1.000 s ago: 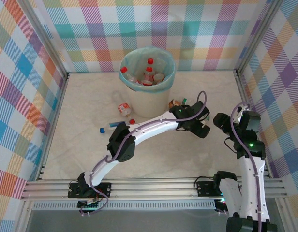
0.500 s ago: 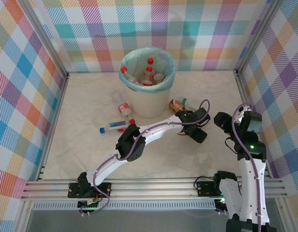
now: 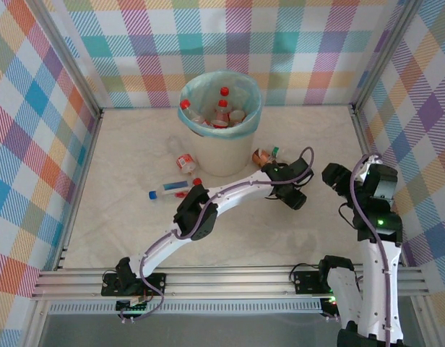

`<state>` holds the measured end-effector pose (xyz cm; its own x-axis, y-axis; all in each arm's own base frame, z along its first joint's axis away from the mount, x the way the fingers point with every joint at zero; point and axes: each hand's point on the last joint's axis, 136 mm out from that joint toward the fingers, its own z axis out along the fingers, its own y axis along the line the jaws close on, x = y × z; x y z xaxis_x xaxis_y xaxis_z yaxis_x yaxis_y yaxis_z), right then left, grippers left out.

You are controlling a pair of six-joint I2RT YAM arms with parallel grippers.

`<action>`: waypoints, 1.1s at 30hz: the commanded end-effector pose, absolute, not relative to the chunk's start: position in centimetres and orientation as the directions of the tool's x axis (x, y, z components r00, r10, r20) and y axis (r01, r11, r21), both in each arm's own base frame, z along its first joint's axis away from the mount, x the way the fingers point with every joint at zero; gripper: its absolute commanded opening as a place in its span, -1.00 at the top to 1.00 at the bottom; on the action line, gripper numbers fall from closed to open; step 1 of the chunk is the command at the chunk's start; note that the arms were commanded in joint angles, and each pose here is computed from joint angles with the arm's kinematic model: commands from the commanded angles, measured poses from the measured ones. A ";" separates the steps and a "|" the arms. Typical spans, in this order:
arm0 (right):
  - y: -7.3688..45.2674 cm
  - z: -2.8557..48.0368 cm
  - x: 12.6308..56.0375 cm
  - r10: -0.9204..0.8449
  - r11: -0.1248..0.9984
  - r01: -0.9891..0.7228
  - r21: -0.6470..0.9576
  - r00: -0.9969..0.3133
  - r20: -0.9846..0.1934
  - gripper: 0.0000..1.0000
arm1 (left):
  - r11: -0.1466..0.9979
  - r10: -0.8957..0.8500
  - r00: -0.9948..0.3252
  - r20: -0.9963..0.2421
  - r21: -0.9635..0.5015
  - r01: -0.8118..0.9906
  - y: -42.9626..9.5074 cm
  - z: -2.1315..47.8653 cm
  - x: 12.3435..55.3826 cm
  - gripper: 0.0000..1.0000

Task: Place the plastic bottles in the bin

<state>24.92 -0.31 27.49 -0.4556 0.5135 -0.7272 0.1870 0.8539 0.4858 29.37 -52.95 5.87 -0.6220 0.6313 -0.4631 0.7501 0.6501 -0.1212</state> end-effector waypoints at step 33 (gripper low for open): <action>17.3 49.9 23.3 0.196 0.407 -0.790 0.459 -0.415 -0.888 -0.54 | 0.398 0.147 -0.179 -0.973 -0.108 0.911 -35.8 39.4 17.8 -0.02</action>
